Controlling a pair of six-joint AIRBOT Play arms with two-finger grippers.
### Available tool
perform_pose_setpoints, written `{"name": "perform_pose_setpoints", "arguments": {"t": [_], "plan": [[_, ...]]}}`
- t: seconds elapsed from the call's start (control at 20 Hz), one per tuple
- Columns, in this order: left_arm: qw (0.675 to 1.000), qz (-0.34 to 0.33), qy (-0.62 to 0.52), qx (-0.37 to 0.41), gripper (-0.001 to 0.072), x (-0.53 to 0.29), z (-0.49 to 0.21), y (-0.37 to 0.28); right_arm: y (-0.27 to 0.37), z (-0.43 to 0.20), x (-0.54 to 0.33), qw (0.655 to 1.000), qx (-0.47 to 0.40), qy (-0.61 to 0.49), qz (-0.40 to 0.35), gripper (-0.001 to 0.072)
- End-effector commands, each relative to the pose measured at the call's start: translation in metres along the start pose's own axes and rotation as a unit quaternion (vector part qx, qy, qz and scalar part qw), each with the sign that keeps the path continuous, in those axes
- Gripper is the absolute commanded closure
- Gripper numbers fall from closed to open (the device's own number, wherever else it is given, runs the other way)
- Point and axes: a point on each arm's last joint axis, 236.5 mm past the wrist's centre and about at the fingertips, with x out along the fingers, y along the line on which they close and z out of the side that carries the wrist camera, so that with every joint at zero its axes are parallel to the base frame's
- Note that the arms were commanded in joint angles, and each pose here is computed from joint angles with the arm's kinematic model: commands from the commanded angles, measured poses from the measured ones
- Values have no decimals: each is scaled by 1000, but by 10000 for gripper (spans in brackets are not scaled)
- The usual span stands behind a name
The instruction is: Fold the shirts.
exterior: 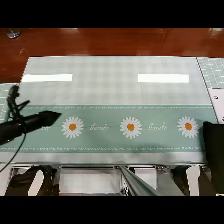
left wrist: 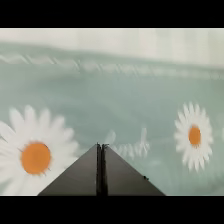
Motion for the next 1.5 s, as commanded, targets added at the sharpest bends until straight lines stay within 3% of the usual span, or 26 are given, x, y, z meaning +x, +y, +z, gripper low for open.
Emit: {"name": "perform_pose_setpoints", "arguments": {"t": [0.0, 0.1, 0.2, 0.3, 0.4, 0.5, 0.65, 0.9, 1.45], "plan": [[995, 42, -92, 0, 680, -36, 82, 13, 192, 92, -93, 906, 11, -156, 394, 584], [994, 6, -109, 21, 681, -44, 137, -18, 297, 55, -142, 827, -98, -114, 541, 671], [994, -41, -66, 74, 682, -31, 165, -64, 359, -44, -135, 791, -264, -30, 551, 676], [992, -46, -7, 118, 682, 1, 162, -92, 369, -160, -75, 769, -457, 34, 446, 676], [990, 5, 30, 135, 681, 52, 144, -74, 344, -215, 8, 785, -544, 61, 291, 677], [990, 58, 122, 46, 680, 86, 97, -31, 303, -232, 73, 805, -562, 86, 169, 677], [983, 77, 164, 7, 680, 102, 72, -5, 256, -255, 109, 805, -565, 148, 102, 677], [980, 78, 174, 51, 679, 104, 69, 1, 253, -253, 113, 802, -572, 143, 96, 677], [972, 76, 218, 48, 679, 97, 49, 0, 253, -253, 113, 801, -573, 142, 96, 676]]}}
